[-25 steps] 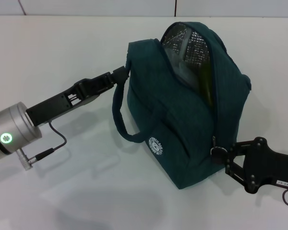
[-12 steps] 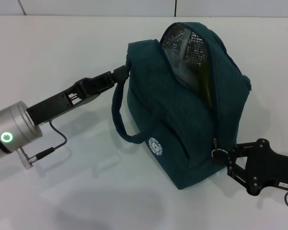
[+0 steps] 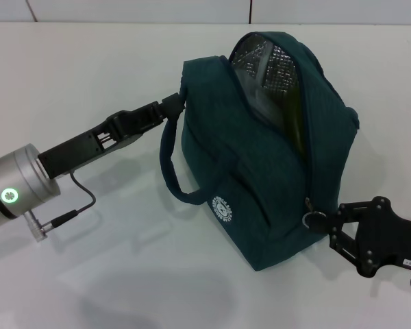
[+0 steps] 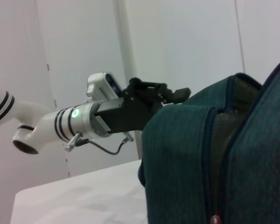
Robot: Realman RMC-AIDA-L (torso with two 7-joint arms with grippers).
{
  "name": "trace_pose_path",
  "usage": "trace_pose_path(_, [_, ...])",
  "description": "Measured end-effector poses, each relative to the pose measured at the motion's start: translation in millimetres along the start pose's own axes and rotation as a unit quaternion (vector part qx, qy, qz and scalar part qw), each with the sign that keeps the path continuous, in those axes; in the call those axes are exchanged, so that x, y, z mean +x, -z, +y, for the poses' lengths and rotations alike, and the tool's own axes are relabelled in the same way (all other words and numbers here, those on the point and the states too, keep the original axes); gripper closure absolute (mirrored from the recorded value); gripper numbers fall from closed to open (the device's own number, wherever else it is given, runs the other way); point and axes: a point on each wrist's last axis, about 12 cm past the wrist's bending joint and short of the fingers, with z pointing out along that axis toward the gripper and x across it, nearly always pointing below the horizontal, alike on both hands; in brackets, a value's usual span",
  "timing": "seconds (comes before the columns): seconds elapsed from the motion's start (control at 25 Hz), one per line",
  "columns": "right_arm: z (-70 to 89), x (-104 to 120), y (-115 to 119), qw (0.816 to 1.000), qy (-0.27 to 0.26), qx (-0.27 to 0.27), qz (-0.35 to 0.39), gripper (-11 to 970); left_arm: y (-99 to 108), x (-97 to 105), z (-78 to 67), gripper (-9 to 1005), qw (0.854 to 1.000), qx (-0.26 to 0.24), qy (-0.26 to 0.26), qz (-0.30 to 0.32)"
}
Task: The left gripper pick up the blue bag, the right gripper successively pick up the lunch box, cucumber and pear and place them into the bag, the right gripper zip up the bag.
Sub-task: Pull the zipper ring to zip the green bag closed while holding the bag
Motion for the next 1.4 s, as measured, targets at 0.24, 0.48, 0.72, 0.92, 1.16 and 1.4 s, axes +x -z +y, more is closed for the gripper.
trace_pose_path(0.24, [0.8,0,2,1.0,-0.001,0.002,-0.003,869,-1,-1,-0.2,781,1.0,0.001,0.0,-0.001])
trace_pose_path(0.48, [1.7,1,2,1.0,-0.001,0.0,-0.001,875,0,0,-0.1,781,1.0,0.0,0.0,-0.001])
trace_pose_path(0.72, [2.8,2,3,1.0,-0.002,-0.002,0.001,909,2,1,0.2,781,1.0,-0.001,0.001,-0.003])
trace_pose_path(0.92, [5.2,2,7,1.0,-0.003,-0.001,-0.006,944,2,1,0.3,781,1.0,-0.002,0.002,-0.003])
trace_pose_path(1.16, [11.4,-3,21,0.999,0.002,0.001,-0.044,957,2,1,0.3,781,1.0,-0.002,0.002,-0.003])
trace_pose_path(1.4, [16.2,-8,42,0.996,0.006,0.016,-0.084,957,2,2,0.3,778,1.0,-0.002,0.003,-0.003])
